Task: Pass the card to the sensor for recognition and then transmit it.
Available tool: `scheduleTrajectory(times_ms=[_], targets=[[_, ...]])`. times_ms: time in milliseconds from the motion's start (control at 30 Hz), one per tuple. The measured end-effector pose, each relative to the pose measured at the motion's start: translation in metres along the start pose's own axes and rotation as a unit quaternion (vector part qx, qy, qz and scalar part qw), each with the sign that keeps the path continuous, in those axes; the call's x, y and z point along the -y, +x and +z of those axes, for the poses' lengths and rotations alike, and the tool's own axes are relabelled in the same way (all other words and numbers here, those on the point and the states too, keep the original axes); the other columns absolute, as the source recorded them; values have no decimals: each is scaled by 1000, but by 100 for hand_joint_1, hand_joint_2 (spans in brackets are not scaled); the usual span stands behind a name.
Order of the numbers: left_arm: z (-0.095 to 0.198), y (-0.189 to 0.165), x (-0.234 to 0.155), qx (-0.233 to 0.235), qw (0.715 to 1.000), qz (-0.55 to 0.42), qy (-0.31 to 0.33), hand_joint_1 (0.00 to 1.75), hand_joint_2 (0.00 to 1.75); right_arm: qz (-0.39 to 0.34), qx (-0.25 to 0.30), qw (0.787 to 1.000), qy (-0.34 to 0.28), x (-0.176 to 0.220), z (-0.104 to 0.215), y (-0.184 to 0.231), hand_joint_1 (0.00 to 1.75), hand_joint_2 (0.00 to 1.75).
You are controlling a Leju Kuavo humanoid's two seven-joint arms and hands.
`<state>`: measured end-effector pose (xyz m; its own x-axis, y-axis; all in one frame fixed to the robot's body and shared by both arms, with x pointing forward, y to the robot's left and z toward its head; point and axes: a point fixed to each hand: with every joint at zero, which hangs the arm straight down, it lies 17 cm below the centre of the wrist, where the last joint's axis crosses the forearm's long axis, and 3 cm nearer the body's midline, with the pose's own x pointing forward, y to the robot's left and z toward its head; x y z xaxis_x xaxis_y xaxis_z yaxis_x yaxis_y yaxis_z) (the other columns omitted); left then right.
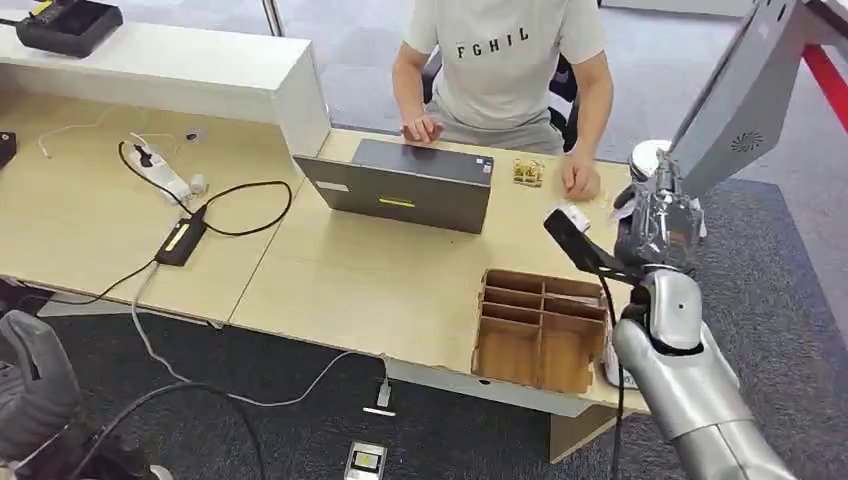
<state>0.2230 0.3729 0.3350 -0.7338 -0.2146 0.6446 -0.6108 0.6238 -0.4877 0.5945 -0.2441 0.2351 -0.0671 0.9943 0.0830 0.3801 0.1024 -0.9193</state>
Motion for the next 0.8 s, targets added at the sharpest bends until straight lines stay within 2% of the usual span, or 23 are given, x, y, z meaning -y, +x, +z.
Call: scheduleTrajectory(times_ms=[167, 333, 600, 800], targets=[[1, 0, -3, -2, 1000, -6, 0, 0, 175, -22, -57, 998, 9, -15, 35, -61, 175, 175], [0, 1, -5, -1, 1000, -8, 1, 0, 175, -24, -82, 996, 8, -17, 56, -95, 175, 175], [1, 0, -6, -1, 1000, -10, -3, 0, 175, -57, -97, 994, 13, -33, 104, -106, 175, 175], [2, -3, -7, -6, 1000, -10, -7, 0, 175, -75, -103, 991, 30, -47, 124, -107, 175, 175]])
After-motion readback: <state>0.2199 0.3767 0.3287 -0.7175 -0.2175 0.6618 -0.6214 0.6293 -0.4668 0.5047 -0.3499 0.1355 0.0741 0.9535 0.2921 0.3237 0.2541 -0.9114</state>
